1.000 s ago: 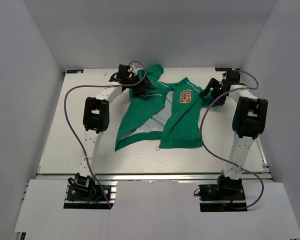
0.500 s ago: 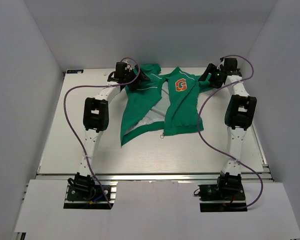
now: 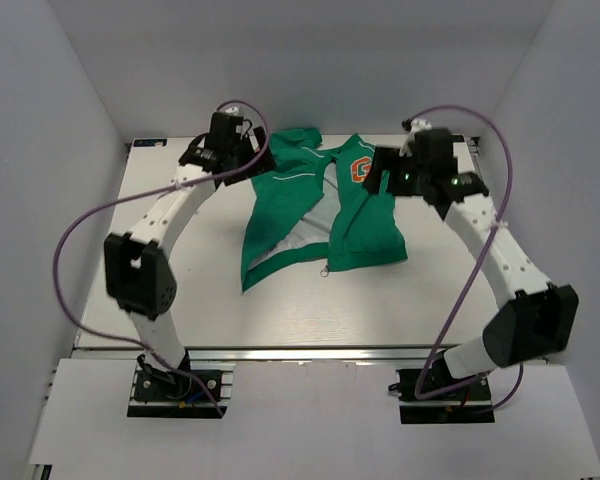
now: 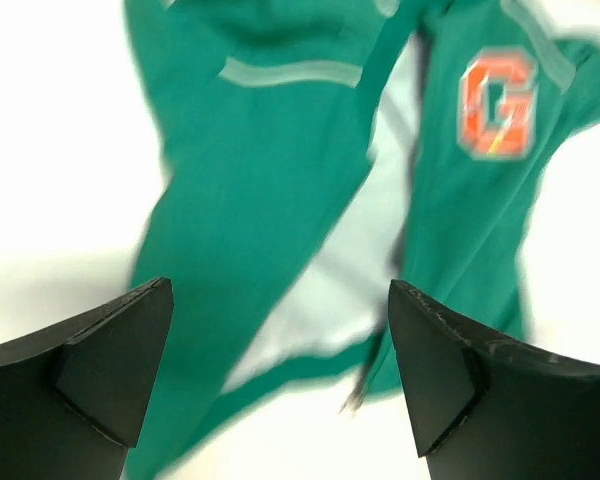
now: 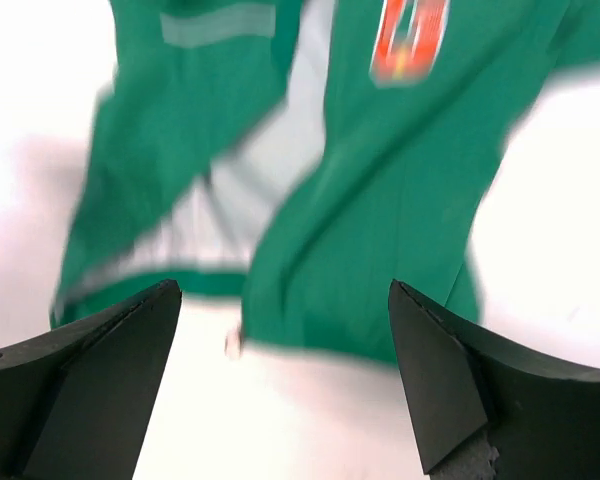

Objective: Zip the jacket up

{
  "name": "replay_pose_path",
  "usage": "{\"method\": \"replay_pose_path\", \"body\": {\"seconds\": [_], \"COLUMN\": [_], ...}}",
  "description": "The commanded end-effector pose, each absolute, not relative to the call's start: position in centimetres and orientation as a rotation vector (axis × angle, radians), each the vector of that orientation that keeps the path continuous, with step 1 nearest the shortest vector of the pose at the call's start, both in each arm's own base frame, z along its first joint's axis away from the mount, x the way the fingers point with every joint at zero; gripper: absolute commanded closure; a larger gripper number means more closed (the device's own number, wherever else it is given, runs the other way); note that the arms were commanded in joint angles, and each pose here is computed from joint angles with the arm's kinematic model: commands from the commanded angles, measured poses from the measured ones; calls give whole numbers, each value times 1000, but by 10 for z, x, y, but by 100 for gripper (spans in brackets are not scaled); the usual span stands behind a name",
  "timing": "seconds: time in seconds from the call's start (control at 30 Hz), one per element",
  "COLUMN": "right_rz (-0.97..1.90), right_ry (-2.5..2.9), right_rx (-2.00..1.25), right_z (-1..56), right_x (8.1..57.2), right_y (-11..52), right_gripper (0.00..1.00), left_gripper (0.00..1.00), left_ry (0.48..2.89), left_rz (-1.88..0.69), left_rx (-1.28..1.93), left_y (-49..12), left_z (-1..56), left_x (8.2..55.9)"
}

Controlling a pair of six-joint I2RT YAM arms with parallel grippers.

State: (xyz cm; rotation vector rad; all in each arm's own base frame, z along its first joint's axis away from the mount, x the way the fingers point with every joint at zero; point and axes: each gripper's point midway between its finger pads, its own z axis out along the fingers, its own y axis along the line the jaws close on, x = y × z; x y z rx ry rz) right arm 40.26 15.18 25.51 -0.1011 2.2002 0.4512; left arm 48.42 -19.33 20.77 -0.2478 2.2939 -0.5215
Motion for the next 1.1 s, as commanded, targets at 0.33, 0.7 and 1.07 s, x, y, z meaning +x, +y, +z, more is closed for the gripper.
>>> {"method": "replay_pose_path", "body": {"seconds": [0.33,0.7,1.07], "right_rz": [428,309,289], "right_ry": [2554,2647,2654], "right_rx": [-252,-256,-179], "right_z": [125,74,81], "right_x": [285,314,313], "right_y": [211,249,233], "right_gripper": [11,16,13], "left_gripper": [2,3,14], "left_ry": [2561,2584,2640], "left_rz": [10,118,227], "left_rx": [134,66,208], "left_y": [-193,-194,-175], "left_z": [128,104,82], "left_x": [353,374,356]}}
